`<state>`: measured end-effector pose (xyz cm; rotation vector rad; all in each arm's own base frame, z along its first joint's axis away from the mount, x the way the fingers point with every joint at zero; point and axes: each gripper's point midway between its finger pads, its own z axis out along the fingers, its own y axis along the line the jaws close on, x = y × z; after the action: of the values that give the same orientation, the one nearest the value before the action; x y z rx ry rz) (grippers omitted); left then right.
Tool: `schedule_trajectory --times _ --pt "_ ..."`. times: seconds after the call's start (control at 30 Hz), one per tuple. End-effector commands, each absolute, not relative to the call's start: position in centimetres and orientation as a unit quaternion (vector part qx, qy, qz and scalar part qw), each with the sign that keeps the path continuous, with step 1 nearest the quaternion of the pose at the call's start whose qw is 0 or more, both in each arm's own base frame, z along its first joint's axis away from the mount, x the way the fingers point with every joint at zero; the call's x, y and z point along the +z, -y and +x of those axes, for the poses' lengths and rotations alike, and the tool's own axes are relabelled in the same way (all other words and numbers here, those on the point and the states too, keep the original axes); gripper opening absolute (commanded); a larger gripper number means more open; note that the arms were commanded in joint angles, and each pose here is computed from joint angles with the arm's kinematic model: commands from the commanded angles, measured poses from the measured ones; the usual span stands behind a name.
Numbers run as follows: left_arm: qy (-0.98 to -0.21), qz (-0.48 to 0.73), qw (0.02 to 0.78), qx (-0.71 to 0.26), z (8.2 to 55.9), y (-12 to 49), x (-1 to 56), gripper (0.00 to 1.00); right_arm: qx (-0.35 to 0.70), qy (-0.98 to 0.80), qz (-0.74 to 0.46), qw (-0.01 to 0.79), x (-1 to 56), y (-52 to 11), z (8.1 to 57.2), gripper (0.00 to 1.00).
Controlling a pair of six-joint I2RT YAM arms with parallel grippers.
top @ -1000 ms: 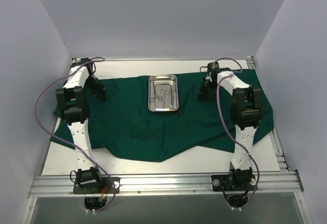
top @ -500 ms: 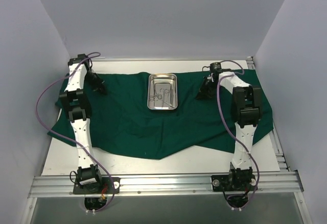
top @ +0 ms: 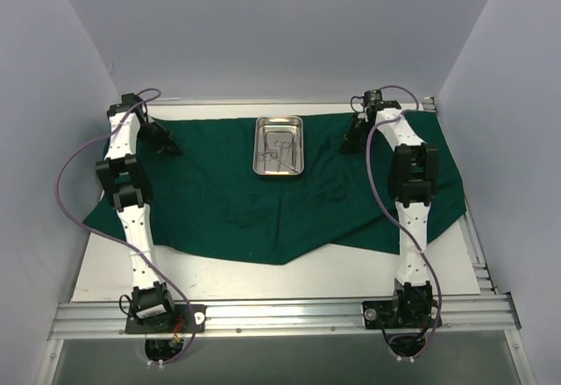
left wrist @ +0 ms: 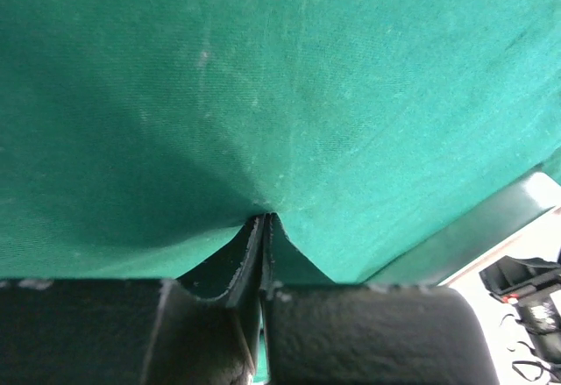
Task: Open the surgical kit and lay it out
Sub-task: Smooth out the surgical kit at the center of the board.
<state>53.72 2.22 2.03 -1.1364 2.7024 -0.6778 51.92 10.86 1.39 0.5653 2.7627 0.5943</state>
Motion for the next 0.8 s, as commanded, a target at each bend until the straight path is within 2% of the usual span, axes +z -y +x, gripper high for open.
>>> schedule_trajectory --times 0.0,0.07,0.13,0.17,0.2,0.3,0.33,0.37,0.4,0.47,0.5,0.6,0.77 --pt "-0.903 -0.370 0.125 -0.180 54.6 -4.8 3.2 0.09 0.113 -0.967 0.196 0.120 0.5 -5.2 51.4 0.02" --pt "-0.907 -0.356 0.144 -0.175 54.1 -4.6 5.5 0.14 0.108 -0.963 0.183 0.164 4.3 -4.4 53.3 0.07" --pt "-0.911 -0.351 0.130 -0.170 52.5 -4.1 4.8 0.20 0.098 -0.957 0.195 0.192 7.9 -1.7 53.4 0.17" --pt "-0.913 -0.342 0.145 -0.170 52.2 -3.9 6.6 0.23 0.096 -0.955 0.197 0.199 9.0 -1.2 53.2 0.21" --pt "-0.915 -0.337 0.147 -0.168 51.8 -3.8 6.8 0.24 0.093 -0.954 0.198 0.205 10.0 -0.8 52.7 0.30" --pt "-0.918 -0.324 0.151 -0.170 50.4 -2.8 7.8 0.28 0.075 -0.955 0.210 0.193 12.1 0.8 48.8 0.36" --pt "-0.918 -0.319 0.159 -0.175 50.2 -2.4 8.9 0.28 0.071 -0.951 0.217 0.210 14.5 1.6 47.4 0.36" --pt "-0.920 -0.316 0.149 -0.178 49.5 -2.0 8.5 0.28 0.059 -0.957 0.224 0.176 12.7 2.1 44.7 0.36" --pt "-0.920 -0.312 0.149 -0.182 49.3 -1.6 8.8 0.29 0.055 -0.952 0.227 0.199 15.2 2.7 43.2 0.34" --pt "-0.924 -0.301 0.145 -0.188 48.6 -0.3 9.3 0.29 0.036 -0.952 0.251 0.170 13.7 4.4 39.1 0.28" --pt "-0.925 -0.296 0.145 -0.191 48.4 0.2 9.4 0.29 0.035 -0.947 0.260 0.187 15.1 4.8 37.6 0.18" --pt "-0.923 -0.288 0.141 -0.214 47.7 2.3 9.7 0.29 0.028 -0.947 0.286 0.143 12.7 5.7 32.7 0.00" --pt "-0.920 -0.268 0.137 -0.249 47.1 4.9 9.8 0.38 0.038 -0.946 0.298 0.119 10.0 4.4 28.4 0.00"
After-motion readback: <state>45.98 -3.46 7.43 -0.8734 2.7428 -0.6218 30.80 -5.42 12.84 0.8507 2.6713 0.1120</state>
